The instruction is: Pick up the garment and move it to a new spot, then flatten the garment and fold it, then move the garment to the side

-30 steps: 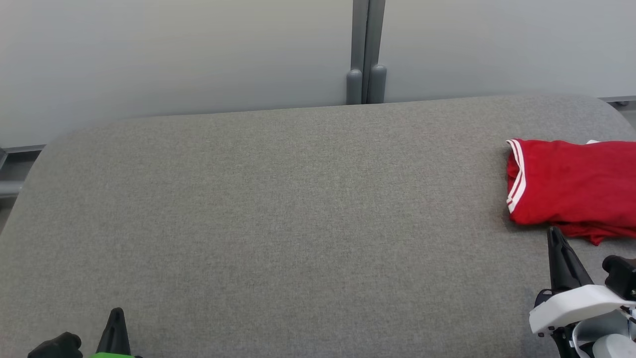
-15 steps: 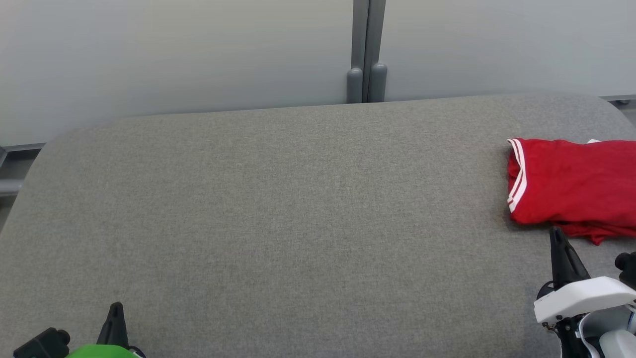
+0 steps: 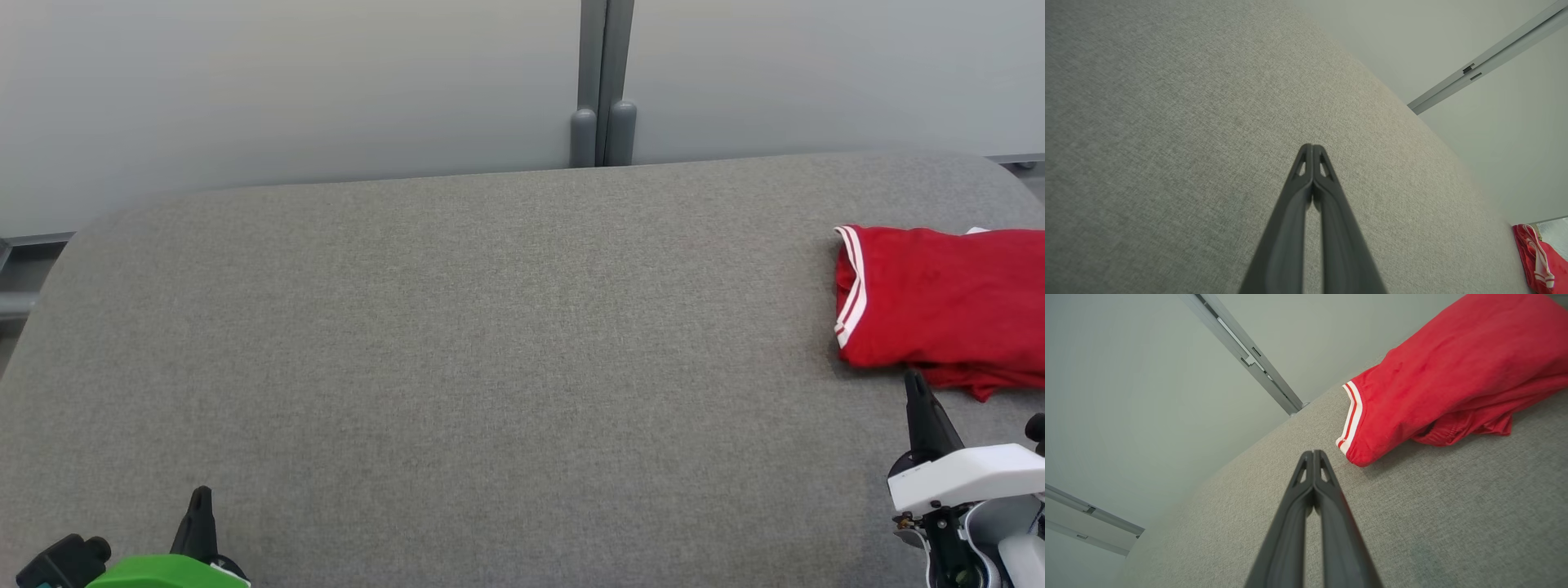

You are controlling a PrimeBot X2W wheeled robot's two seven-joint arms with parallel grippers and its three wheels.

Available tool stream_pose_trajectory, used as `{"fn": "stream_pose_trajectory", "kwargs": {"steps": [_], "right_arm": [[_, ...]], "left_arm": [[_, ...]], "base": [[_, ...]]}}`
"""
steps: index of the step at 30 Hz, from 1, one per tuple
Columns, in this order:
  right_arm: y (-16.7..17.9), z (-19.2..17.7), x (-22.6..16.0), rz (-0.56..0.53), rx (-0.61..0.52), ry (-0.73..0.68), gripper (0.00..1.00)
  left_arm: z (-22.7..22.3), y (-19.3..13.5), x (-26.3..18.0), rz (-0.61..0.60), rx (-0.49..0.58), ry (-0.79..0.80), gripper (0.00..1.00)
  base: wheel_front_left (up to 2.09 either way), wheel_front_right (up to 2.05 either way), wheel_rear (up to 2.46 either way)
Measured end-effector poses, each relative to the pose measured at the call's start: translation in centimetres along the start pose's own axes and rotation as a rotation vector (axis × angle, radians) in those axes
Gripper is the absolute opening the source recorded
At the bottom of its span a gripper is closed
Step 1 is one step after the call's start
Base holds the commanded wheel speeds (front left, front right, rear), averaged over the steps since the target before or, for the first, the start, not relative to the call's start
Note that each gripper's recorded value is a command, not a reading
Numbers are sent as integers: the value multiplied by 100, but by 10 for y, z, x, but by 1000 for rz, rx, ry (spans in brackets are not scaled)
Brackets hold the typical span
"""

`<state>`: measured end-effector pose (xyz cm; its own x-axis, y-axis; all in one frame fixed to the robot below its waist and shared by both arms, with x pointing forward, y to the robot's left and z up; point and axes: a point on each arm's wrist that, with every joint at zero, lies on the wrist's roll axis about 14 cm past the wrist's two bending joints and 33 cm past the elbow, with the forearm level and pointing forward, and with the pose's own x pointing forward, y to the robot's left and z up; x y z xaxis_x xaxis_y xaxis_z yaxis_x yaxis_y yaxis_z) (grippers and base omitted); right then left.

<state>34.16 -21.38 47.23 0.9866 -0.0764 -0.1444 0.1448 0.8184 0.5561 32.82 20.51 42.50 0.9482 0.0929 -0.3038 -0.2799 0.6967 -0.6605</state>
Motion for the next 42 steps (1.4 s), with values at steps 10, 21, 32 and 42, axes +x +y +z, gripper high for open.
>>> {"fn": "stream_pose_trajectory", "kwargs": {"steps": [10,21,32,42], "right_arm": [[0,-3,4,-10,155,21,0],[2,-4,9,-5,320,36,0],[2,-4,13,-3,471,40,0],[7,-4,18,12,645,43,0]], "left_arm": [[5,-7,6,-21,-126,4,0],[7,-15,10,-54,-258,18,0],[12,-25,14,-93,-381,21,0],[16,-36,17,-137,-520,28,0]], "base": [[0,0,0],[0,0,0],[0,0,0],[0,0,0]]}}
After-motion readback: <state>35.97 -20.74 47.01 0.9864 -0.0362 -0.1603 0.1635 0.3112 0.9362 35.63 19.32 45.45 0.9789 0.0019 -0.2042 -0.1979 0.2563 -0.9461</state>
